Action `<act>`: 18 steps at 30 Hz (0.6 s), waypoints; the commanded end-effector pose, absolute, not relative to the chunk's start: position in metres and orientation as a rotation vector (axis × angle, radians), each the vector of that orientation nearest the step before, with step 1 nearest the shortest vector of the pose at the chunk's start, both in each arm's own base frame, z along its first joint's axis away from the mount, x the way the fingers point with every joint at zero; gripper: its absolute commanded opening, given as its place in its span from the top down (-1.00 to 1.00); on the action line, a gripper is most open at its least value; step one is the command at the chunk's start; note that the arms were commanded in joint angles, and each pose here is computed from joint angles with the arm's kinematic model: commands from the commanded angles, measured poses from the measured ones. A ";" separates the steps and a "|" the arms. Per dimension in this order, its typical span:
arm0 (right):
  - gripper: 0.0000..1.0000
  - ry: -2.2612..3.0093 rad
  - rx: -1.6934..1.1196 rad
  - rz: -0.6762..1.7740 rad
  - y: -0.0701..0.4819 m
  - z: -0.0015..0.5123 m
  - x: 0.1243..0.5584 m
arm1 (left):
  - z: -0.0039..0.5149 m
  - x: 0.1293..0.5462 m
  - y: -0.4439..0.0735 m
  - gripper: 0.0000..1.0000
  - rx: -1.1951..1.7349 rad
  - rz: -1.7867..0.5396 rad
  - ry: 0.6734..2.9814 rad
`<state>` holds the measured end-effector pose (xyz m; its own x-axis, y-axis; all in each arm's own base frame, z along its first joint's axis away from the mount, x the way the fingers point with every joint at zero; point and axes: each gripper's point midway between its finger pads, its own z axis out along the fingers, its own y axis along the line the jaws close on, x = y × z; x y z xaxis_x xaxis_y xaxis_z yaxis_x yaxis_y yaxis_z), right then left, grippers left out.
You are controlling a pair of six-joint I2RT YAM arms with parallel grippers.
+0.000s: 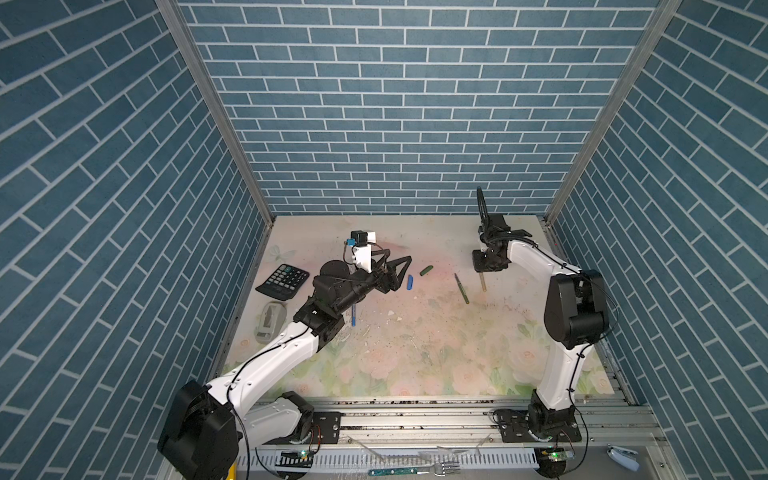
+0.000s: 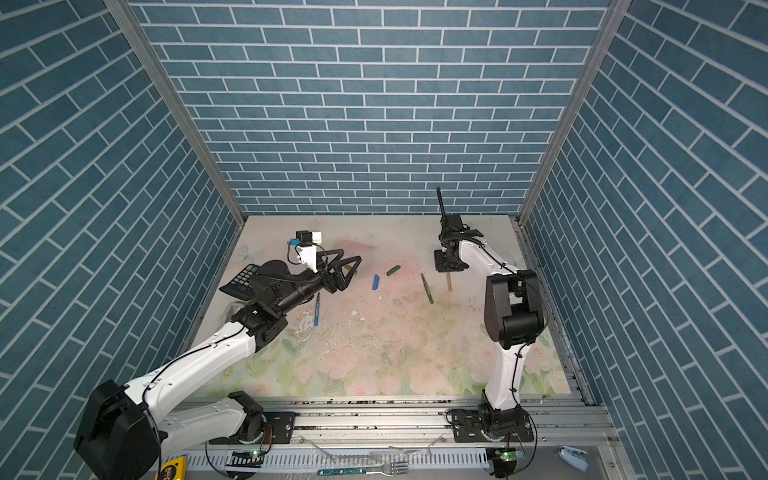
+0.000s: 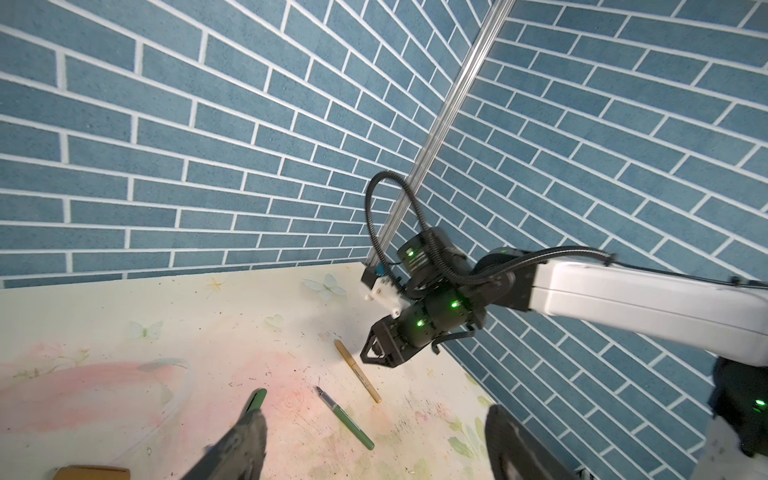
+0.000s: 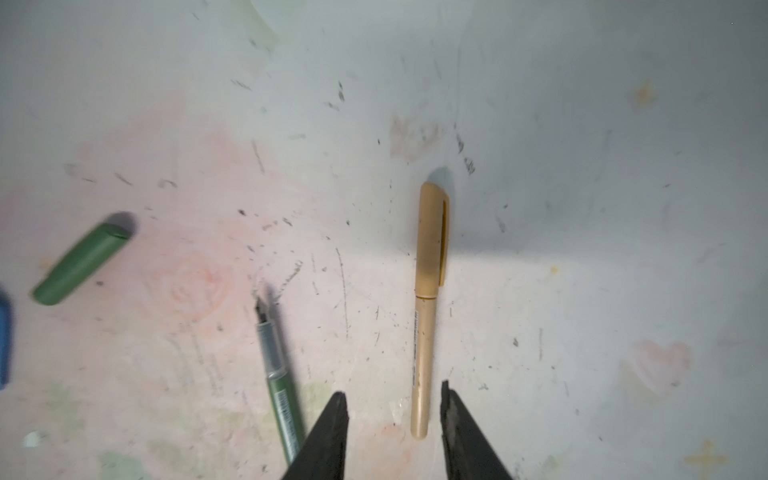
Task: Insert the pens into the pen caps
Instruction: 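Move the right gripper to the green fountain pen and close on it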
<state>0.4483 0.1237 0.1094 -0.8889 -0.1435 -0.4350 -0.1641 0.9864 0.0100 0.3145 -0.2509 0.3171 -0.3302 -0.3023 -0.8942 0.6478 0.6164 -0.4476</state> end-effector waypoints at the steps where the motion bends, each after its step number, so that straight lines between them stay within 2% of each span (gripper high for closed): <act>1: 0.20 2.598 -0.221 0.031 0.135 0.146 0.441 | 0.313 0.325 -0.241 -0.83 0.210 -0.921 1.712; 3: 0.21 2.583 -0.273 0.015 0.147 0.149 0.432 | 0.306 0.332 -0.234 -0.98 0.145 -0.895 1.760; 10: 0.24 2.651 -0.432 0.006 0.186 0.118 0.403 | 0.297 0.347 -0.216 -0.99 0.024 -0.913 1.807; 18: 0.27 2.771 -0.491 -0.040 0.187 0.074 0.404 | 0.283 0.345 -0.241 -0.72 0.161 -0.951 1.897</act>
